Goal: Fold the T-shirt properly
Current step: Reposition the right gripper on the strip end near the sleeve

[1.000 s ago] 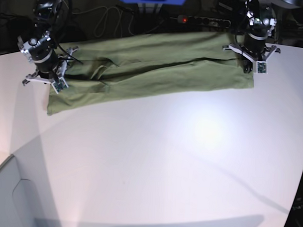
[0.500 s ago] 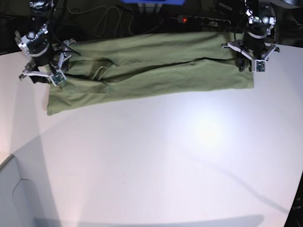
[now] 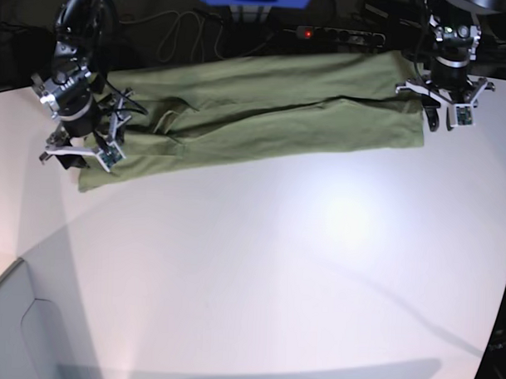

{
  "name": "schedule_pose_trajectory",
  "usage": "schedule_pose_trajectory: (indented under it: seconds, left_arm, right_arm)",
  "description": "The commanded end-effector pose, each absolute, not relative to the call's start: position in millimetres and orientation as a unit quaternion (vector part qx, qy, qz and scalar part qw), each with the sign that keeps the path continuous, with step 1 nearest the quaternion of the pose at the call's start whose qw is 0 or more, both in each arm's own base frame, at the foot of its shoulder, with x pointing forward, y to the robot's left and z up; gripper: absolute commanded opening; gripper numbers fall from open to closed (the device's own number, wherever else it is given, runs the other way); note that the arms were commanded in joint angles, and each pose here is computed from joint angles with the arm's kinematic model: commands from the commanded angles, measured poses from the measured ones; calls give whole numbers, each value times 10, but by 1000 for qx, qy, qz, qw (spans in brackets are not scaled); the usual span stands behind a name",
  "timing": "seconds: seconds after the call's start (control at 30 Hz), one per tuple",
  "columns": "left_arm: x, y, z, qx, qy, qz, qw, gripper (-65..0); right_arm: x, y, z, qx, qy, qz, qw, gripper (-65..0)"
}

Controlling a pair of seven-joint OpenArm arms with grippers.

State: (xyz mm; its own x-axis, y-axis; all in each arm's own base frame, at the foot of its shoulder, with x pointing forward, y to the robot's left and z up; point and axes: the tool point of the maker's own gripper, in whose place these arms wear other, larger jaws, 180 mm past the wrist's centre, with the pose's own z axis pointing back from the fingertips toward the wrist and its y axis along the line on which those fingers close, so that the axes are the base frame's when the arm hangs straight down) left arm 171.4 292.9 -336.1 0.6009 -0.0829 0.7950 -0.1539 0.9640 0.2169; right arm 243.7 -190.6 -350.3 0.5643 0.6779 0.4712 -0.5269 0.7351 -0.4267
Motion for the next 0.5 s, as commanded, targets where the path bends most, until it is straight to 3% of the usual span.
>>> schedule_pose_trajectory:
  seconds: [0.0,0.17,0.27,0.33,0.47]
  left_arm:
    - [1739,2950,-3277,138,-459,15,878,-451]
    - [1721,2942,-3299,136,-456,16,879,-312]
    - [1707,2950,-3326,136,-453,18,881,-273]
    - [1698,2968,-3362,137,-449,21,883,-273]
    - [1661,2994,-3440,137,-439,25,887,-273]
  right_arm:
    - [2511,-1887,-3448,-118,-329,341,873,-257]
    - [2525,-1902,-3662,-102,-303,334,887,-258]
    - [2497,-1905,-3746,-95,-294,333,891,-274]
    - [2475,-1906,-3796,-90,-287,332,894,-336]
    - [2454,-1911,-3850,-85,-281,330,897,-584]
